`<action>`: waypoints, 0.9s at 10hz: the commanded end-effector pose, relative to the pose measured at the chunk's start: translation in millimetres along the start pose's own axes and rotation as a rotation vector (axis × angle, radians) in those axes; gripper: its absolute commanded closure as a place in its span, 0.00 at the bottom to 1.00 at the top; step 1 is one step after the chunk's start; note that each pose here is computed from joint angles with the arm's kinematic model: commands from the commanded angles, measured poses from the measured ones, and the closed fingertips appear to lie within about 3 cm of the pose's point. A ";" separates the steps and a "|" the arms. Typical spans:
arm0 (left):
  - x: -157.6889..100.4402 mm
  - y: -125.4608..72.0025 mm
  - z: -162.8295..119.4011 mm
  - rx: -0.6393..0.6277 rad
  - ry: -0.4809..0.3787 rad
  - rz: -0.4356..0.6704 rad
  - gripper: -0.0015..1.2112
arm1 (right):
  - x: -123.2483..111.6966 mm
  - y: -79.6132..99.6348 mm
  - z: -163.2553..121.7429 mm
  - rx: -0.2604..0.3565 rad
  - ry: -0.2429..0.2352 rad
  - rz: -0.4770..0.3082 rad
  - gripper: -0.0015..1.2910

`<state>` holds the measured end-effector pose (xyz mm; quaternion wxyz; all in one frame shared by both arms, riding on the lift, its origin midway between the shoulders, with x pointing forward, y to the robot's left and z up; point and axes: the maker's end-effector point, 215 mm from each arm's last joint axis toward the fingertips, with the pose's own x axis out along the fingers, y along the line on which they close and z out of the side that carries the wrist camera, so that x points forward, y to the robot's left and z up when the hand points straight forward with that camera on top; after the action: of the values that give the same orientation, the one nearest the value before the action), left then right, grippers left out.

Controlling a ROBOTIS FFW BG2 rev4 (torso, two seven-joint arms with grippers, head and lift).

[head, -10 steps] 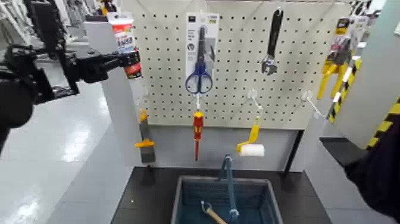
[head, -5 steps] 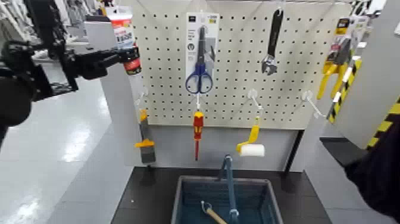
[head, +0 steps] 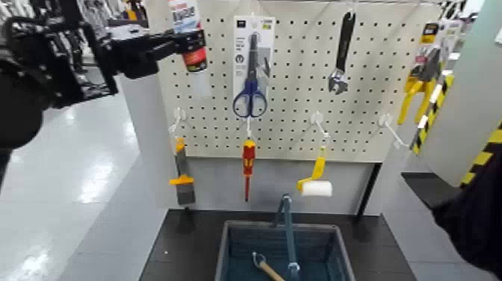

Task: Put the red glue tube into the crate.

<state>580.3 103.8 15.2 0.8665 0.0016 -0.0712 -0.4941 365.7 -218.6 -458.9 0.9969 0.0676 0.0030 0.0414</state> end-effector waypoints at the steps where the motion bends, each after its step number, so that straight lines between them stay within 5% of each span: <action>1: 26.4 -40.2 -4.8 -0.046 -0.011 -0.083 0.97 | 0.0 1.2 -0.4 0.004 0.000 -0.001 0.08; 4: 51.6 -73.3 -39.2 -0.140 0.000 -0.149 0.97 | 1.1 3.5 -0.8 0.007 0.002 0.002 0.08; 9: 67.1 -113.5 -157.7 -0.455 0.058 -0.187 0.97 | 2.5 4.8 -0.5 0.009 -0.001 0.003 0.08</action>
<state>538.5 -18.3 -124.7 0.8003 -0.1593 0.0533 -0.5756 367.6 -214.3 -459.4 0.9966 0.0700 0.0038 0.0442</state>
